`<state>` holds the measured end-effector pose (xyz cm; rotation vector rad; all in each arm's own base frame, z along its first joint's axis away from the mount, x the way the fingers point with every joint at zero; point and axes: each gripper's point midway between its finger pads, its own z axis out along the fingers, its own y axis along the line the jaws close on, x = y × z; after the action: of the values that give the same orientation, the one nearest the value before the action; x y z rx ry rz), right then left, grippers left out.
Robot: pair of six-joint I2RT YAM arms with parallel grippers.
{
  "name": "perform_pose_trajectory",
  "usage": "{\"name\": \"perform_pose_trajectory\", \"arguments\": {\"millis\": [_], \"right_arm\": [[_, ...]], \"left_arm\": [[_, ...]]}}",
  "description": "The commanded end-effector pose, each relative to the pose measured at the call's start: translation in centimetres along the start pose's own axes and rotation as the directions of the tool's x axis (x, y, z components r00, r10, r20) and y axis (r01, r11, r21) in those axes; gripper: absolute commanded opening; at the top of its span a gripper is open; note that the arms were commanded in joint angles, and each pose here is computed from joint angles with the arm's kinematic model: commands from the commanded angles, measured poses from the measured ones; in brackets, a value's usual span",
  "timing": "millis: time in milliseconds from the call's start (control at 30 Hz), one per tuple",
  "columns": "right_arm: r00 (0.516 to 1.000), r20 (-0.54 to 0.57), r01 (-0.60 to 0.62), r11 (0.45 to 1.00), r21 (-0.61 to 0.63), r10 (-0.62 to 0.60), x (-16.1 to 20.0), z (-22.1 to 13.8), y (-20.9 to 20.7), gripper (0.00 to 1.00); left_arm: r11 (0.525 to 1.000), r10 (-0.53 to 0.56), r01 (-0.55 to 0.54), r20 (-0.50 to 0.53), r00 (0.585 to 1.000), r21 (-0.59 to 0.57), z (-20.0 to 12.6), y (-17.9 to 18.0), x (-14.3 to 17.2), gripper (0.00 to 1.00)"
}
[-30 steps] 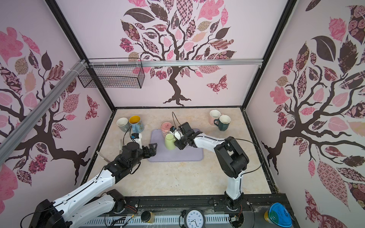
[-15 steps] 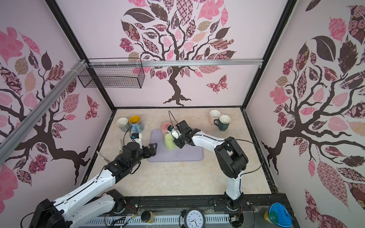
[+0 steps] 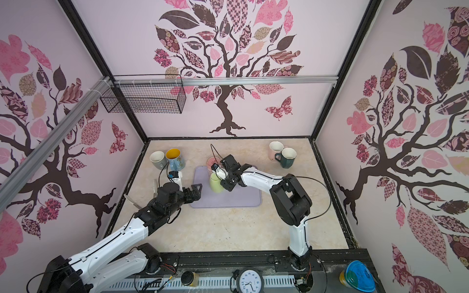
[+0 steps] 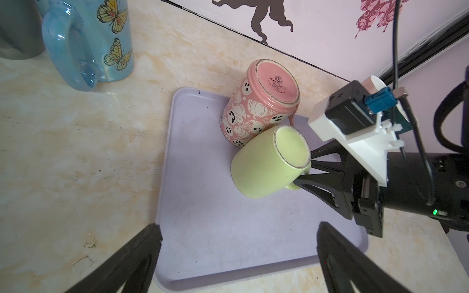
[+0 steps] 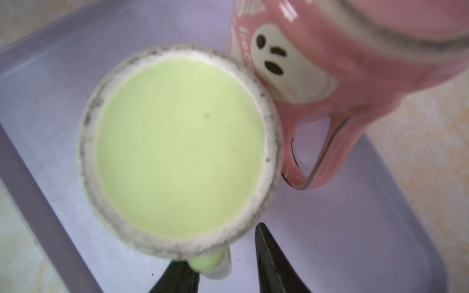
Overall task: Turn the mug right side up
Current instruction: Rotate the mug on the tray, then pick up the mug from the tray.
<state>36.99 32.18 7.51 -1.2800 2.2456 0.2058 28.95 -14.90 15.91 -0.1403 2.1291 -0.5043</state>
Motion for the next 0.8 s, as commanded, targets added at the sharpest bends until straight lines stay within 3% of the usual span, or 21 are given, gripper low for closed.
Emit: {"name": "perform_pose_trajectory", "arguments": {"millis": [0,767], "right_arm": [[0.999,-0.046,0.020,1.000,-0.002,-0.020,0.33,1.05,0.23,0.37],[0.998,-0.051,0.022,1.000,-0.017,-0.023,0.04,0.78,0.64,0.18]], "left_arm": [[1.000,0.004,-0.004,-0.009,1.000,-0.022,0.26,0.79,0.69,0.98],[1.000,-0.007,0.006,-0.019,1.000,-0.021,0.54,0.78,0.95,0.98]]}}
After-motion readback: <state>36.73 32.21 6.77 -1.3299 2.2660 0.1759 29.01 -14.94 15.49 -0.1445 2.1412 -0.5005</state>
